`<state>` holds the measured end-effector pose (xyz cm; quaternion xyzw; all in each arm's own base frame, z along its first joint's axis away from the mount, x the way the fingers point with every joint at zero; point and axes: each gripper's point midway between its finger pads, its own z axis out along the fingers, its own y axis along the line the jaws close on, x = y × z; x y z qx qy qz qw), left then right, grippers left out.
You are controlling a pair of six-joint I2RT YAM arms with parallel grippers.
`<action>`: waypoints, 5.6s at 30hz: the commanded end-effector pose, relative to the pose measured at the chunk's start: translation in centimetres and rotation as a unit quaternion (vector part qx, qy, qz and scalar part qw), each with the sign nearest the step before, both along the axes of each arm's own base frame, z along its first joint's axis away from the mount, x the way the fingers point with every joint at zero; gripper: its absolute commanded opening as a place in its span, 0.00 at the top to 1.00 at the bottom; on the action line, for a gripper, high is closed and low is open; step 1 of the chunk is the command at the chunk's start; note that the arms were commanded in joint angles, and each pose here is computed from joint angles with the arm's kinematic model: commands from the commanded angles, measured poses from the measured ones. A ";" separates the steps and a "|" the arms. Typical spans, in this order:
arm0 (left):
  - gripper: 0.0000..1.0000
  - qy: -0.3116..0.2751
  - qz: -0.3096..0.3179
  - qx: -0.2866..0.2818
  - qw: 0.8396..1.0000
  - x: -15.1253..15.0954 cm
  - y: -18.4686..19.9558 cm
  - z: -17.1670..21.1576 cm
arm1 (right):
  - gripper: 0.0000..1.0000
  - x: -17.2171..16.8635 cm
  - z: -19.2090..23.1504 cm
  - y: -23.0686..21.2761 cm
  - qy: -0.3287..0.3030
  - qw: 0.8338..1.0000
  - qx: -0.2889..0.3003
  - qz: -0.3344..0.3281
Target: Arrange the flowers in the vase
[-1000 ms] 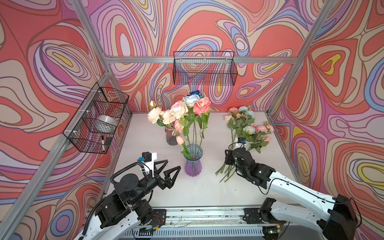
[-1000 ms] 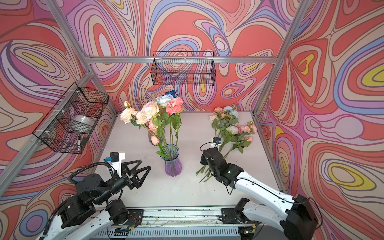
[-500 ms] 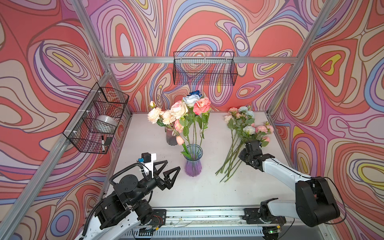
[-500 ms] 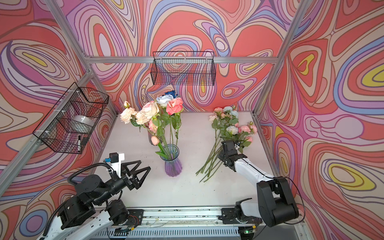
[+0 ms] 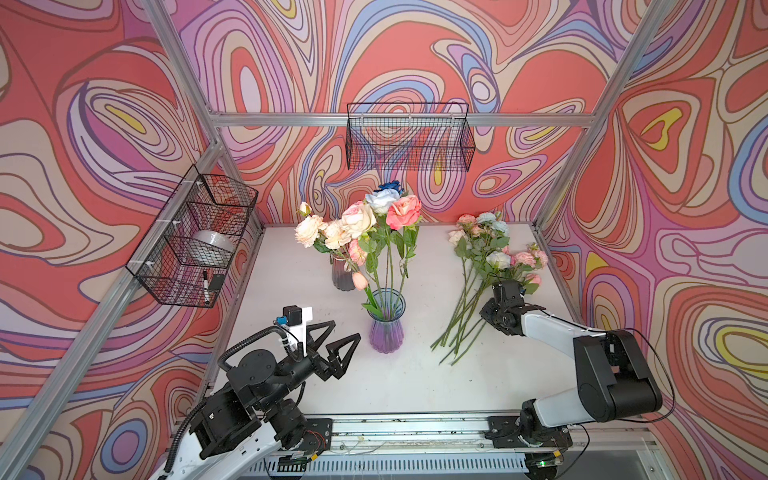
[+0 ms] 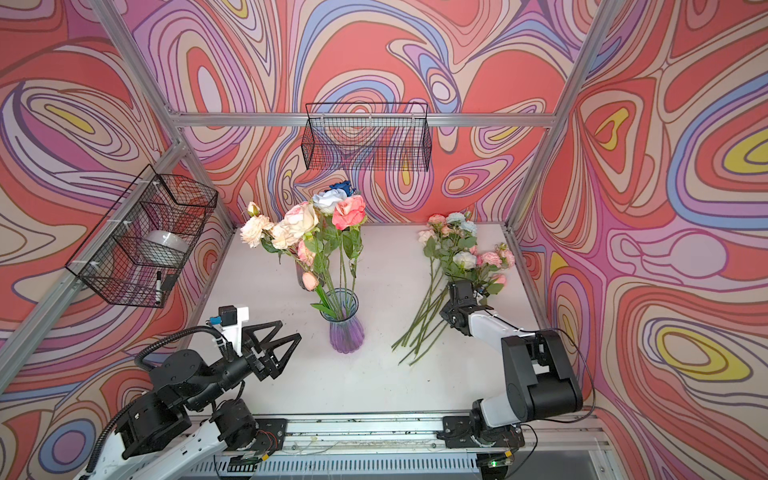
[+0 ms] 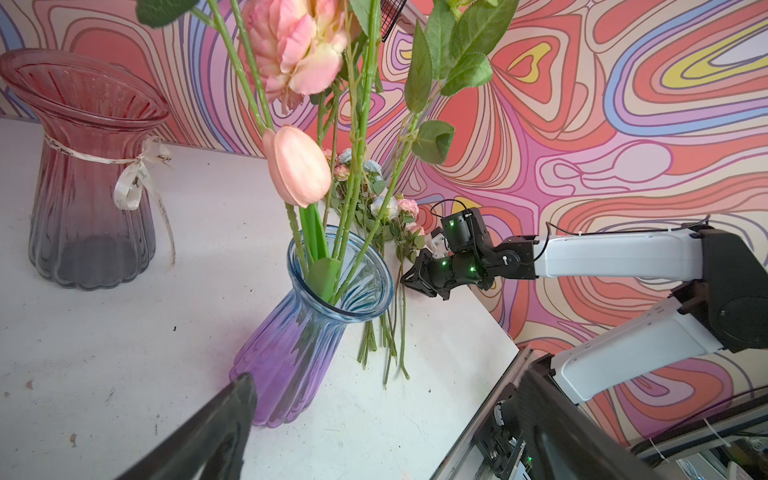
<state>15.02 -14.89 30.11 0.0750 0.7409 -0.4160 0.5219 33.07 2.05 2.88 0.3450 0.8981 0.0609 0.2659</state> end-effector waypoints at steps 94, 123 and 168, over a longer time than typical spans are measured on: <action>0.01 -0.005 0.009 -0.006 1.000 0.3 0.1 2.0 | 1.00 -7.7 41.1 36.0 -0.659 0.636 -0.164 0.367; 0.19 -0.029 0.014 0.026 0.999 2.1 -1.2 6.1 | 1.00 -7.8 26.6 33.6 -0.505 0.738 -0.141 0.425; 0.07 0.001 0.030 0.039 0.999 2.2 -0.6 4.7 | 0.93 -3.5 32.3 33.2 -0.453 0.776 -0.133 0.419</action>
